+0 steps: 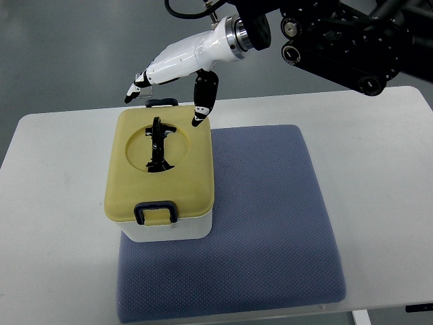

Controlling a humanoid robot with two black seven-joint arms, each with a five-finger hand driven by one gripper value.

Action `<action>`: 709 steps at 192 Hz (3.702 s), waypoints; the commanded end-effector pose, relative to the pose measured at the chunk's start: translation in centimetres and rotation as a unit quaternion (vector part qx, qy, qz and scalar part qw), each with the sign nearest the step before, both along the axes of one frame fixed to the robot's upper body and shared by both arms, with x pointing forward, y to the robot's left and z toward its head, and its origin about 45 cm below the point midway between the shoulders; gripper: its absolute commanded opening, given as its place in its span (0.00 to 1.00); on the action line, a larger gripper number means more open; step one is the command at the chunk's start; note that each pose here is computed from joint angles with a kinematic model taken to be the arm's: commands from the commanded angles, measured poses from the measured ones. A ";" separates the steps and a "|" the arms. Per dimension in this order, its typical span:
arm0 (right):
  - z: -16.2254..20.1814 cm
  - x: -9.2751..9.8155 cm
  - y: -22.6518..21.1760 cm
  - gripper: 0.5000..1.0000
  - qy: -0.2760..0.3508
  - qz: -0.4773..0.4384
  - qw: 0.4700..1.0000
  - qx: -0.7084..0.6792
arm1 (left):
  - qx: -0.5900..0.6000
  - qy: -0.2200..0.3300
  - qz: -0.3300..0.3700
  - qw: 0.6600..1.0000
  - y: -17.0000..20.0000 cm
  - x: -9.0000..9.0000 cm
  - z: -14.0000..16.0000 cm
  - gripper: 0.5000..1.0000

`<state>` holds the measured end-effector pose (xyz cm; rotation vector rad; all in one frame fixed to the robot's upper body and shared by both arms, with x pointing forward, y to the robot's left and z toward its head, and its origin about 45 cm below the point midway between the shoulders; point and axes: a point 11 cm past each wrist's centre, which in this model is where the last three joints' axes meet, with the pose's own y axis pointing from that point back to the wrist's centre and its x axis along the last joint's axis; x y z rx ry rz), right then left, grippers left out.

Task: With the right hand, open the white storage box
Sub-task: 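Raise the right hand and move it over the yellow lid's black handle, then lower the right hand and close its fingers around the black lid handle, then lift the yellow lid upward off the white box with the right hand, then carry the lid away from the box and lower it onto the mat, then open the right hand, release the lid, and withdraw the hand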

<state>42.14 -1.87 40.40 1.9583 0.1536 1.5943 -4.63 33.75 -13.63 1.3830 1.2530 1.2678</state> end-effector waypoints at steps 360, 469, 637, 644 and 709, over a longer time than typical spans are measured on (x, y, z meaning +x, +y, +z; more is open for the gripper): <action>-2.4 -1.9 4.0 0.00 -0.027 0.074 0.997 -0.008 | 0.000 0.000 0.000 1.000 0.0 0.0 0.0 1.00; 6.8 1.3 -8.4 0.00 -0.091 -0.007 0.996 0.025 | 0.001 0.001 0.000 1.000 0.0 0.0 0.0 1.00; -12.5 -0.6 -27.2 0.00 0.002 -0.166 0.986 0.015 | 0.001 0.001 0.000 1.000 0.0 0.0 0.0 1.00; -13.1 -0.6 -27.1 0.00 0.004 -0.167 0.986 0.014 | 0.001 0.000 0.000 1.000 0.0 0.0 0.0 1.00; -15.9 -1.0 -23.8 0.00 0.018 -0.137 0.990 0.028 | 0.000 0.001 0.000 1.000 0.0 0.0 0.0 1.00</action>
